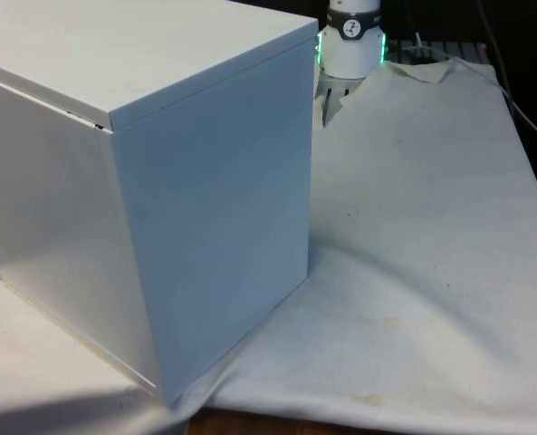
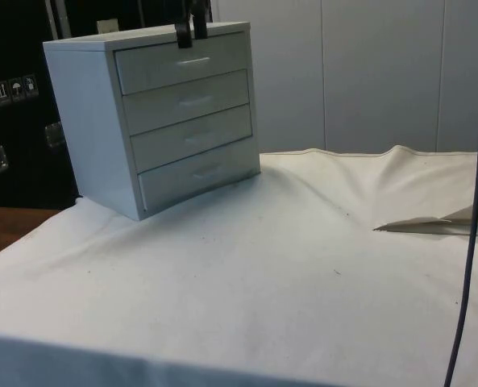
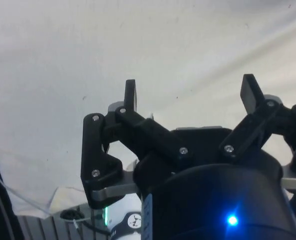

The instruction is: Open the drawer, then close it.

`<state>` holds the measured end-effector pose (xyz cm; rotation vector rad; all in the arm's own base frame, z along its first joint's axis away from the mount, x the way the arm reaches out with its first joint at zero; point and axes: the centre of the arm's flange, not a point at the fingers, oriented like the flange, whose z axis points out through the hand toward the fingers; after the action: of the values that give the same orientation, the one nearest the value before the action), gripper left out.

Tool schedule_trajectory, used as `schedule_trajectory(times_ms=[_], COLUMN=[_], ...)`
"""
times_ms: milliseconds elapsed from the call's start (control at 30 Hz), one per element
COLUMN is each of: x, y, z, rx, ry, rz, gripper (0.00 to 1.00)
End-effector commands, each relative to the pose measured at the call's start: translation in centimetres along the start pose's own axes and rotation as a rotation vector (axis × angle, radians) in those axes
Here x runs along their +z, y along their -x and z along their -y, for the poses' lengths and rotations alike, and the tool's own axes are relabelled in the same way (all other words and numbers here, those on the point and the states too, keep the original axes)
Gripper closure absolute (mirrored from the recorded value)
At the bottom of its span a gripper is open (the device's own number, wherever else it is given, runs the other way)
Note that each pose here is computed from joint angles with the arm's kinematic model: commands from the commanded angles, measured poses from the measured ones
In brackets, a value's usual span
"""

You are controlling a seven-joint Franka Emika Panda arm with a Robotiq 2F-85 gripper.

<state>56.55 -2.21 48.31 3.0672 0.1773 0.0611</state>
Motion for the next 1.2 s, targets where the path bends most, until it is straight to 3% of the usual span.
schedule_trajectory(times_ms=[0,133,167,233,467,500,533,767,800,833,1033,1100,1167], x=[-0.2,-0.1,0.0,-0.2,-0.2,-0.1,-0.2,-0.3,-0.2,-0.4,-0.4,-0.4,-0.5], y=[0.1,0.3,0.1,0.5,1.2,1.0,1.3,1.9,1.8,2.0,2.4,2.4,2.6], z=[-0.2,-0.6,-0.6,-1.1,-1.8,-1.6,-1.9,-2.9,-2.9,-3.2,-3.9,-4.0,-4.3], rx=[-0.006,-0.022,-0.02,-0.035,-0.078,-0.071,-0.084,-0.121,-0.122,-0.135,-0.174,-0.175,-0.19], ry=[0.001,0.001,0.0,-0.001,-0.014,-0.01,-0.016,-0.018,-0.018,-0.018,-0.02,-0.022,-0.022], rz=[-0.022,-0.037,-0.023,-0.046,-0.05,-0.038,-0.051,-0.056,-0.045,-0.058,-0.063,-0.051,-0.068], gripper=[0.0,0.0,0.0,0.0,0.0,0.0,0.0,0.0,0.0,0.0,0.0,0.0,0.0])
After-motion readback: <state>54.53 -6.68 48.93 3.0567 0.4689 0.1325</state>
